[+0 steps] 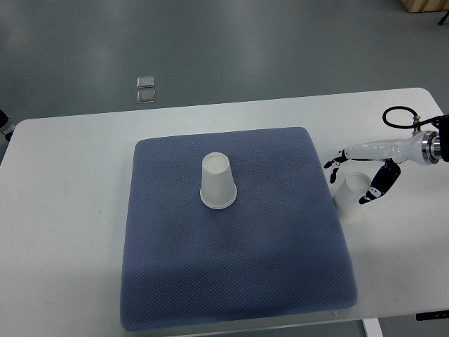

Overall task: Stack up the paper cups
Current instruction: 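Close the right hand fingers around the white cup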

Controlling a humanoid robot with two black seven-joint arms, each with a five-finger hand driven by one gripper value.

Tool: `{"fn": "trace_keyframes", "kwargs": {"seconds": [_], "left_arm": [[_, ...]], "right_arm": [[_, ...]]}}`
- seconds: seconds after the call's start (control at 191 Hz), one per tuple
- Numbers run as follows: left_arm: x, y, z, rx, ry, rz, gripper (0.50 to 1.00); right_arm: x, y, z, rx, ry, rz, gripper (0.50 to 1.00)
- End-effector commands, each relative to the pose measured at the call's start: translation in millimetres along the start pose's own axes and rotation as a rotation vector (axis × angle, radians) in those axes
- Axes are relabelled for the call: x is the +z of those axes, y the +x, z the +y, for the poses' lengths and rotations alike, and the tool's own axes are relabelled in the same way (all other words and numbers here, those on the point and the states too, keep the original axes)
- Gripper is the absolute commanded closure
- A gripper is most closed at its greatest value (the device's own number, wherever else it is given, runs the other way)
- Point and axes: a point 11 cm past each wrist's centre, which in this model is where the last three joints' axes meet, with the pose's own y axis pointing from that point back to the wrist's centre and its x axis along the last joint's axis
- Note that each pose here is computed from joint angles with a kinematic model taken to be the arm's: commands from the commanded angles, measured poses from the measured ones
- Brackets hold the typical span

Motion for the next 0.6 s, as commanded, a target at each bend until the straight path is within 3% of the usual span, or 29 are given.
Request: {"fn": "trace_keyframes", "kwargs": {"seconds": [0.0, 0.595], "left_arm": [[0, 0, 0, 0.0, 0.001, 0.0, 0.5], [0, 0, 0, 0.0, 0.0, 0.0, 0.5]], "right_arm": [[2, -10, -7, -0.006, -0.001, -0.007, 0.589], [13, -17, -16, 0.04, -0.025, 0.011, 0.591]]}}
